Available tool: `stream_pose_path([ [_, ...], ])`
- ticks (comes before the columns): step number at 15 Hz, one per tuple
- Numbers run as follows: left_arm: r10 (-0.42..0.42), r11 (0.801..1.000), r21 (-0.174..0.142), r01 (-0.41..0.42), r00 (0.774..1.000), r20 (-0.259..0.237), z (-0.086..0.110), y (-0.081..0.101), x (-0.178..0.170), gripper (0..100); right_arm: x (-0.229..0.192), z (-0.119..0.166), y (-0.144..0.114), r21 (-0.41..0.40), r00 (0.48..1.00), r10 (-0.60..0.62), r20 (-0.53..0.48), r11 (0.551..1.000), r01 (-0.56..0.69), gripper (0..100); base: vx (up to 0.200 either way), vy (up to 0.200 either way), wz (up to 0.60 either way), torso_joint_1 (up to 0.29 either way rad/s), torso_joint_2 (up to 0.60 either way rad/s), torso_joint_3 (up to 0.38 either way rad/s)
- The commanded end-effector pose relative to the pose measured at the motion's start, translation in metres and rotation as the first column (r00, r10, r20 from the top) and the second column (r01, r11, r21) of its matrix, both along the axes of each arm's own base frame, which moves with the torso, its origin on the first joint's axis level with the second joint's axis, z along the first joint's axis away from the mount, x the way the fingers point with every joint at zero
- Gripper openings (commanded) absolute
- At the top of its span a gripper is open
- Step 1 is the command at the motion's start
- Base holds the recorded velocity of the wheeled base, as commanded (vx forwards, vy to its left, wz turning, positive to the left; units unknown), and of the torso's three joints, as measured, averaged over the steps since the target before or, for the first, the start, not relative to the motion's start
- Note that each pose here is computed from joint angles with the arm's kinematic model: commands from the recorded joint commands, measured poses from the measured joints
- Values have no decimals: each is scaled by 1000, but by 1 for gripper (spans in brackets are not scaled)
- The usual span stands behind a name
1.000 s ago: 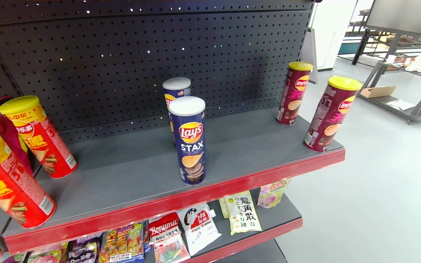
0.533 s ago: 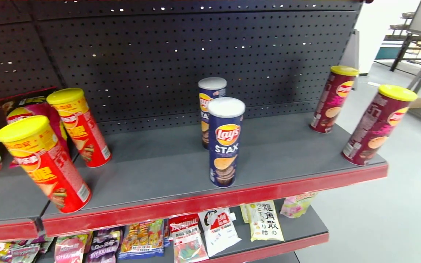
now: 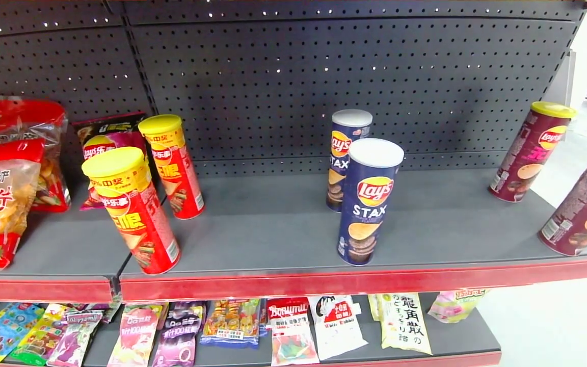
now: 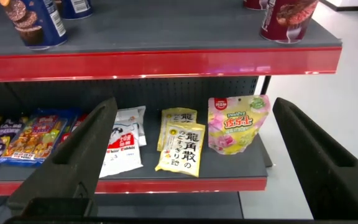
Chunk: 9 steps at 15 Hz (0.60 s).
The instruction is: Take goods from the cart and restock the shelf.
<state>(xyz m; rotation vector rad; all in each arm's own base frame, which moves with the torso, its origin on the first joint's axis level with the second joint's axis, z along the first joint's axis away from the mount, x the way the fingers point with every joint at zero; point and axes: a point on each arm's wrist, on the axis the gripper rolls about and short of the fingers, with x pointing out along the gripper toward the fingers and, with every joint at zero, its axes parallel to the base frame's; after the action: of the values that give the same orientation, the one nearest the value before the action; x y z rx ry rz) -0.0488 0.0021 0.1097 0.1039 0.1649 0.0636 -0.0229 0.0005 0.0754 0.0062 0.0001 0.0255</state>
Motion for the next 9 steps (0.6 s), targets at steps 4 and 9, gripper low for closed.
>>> stream_pose_path([
  [4, -107, 992, -46, 115, 983, 150, -26, -3, 23, 100, 0, 0, 0, 0, 1000, 1, -2, 1000, -1, 100, 0, 0, 0, 0, 0, 0],
  [9, -56, 993, -92, 70, 988, 145, -35, -2, 26, 100, 0, 0, 0, 0, 1000, 1, 0, 1000, -1, 100, 0, 0, 0, 0, 0, 0],
])
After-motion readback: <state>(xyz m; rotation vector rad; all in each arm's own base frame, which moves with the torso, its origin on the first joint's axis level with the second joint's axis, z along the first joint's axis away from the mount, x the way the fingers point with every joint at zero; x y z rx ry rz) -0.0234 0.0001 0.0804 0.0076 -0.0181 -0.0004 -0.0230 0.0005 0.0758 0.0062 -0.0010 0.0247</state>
